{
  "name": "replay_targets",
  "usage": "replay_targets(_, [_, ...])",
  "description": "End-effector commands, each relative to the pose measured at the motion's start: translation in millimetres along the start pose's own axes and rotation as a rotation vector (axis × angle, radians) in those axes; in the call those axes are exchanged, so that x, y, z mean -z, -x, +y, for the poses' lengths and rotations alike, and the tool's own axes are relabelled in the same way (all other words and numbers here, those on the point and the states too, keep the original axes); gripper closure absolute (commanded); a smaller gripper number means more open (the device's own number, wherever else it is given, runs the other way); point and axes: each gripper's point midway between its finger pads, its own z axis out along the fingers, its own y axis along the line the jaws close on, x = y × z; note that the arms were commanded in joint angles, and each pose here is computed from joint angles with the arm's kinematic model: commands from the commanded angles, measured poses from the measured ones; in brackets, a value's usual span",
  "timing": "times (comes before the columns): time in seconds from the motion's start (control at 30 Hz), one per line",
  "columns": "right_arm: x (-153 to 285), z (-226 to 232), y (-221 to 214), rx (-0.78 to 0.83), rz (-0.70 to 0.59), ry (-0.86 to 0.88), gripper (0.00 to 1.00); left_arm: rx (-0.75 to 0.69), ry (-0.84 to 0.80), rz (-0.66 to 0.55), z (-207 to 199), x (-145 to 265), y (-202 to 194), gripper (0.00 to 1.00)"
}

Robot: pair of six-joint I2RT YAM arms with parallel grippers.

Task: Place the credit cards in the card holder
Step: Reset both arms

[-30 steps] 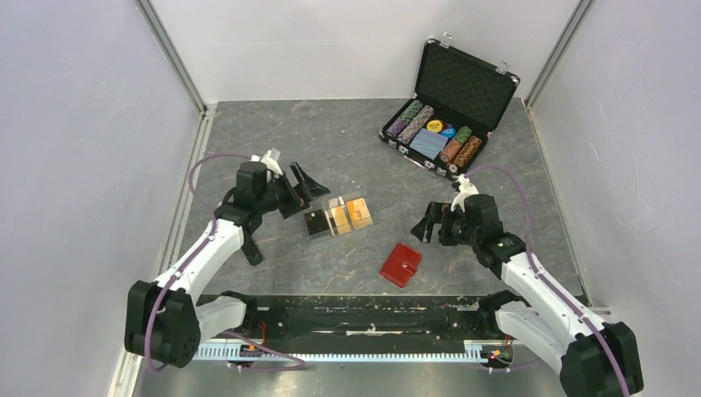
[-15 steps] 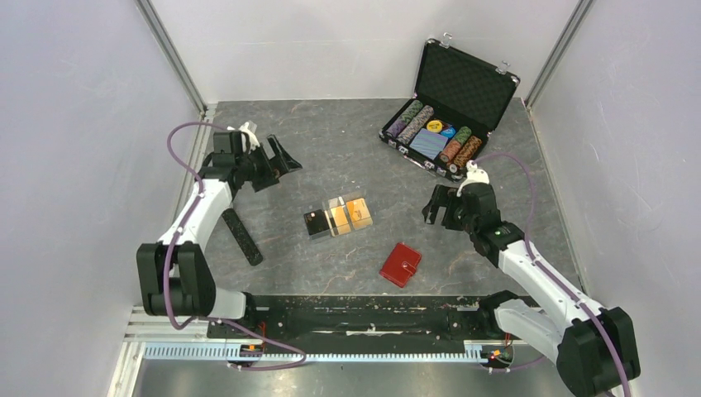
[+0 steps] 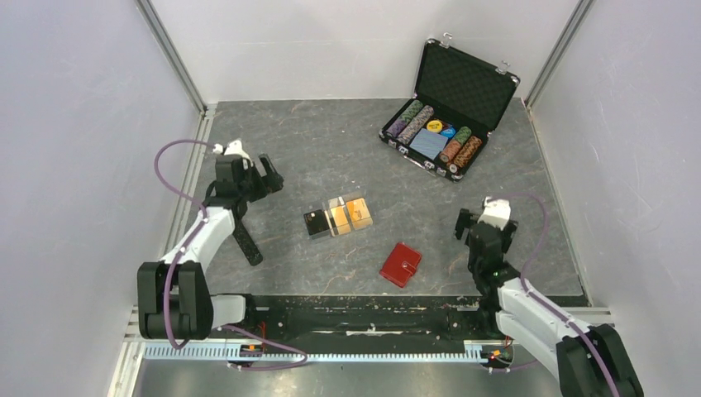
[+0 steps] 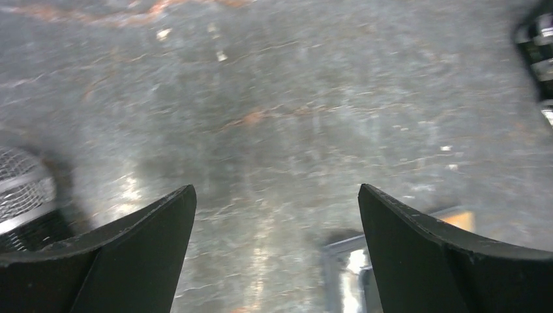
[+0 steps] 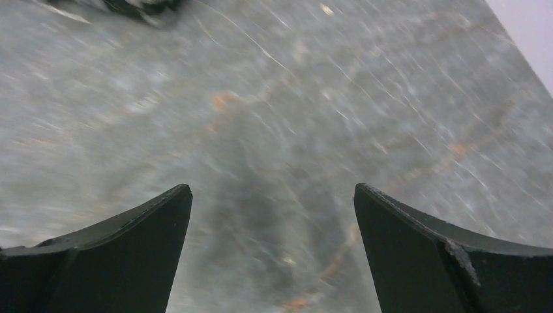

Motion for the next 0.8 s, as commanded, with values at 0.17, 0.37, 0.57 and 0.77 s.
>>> replay_targets(0.17, [-2.0, -42.7, 16.6, 0.116, -0.278, -0.144, 0.02, -0.169, 0.242, -0.151, 63.0, -14.7, -1.7, 0.00])
replay_targets(0.37, [-7.9, -35.0, 20.4, 0.160, -0.304, -0.094, 0.04, -0.324, 0.206, -0.251, 66.2, -36.1, 5.2, 0.00])
replay_targets(0.57, [-14.7, -20.8, 31.9, 0.211, -0.356, 0.032, 0.05, -0.363, 0.085, -0.334, 49.2, -42.8, 4.5, 0.00])
replay_targets(0.77, [-30.2, -14.8, 21.9, 0.210, -0.308, 0.097, 0.02, -0.372, 0.037, -0.458, 48.0, -26.2, -4.3, 0.00])
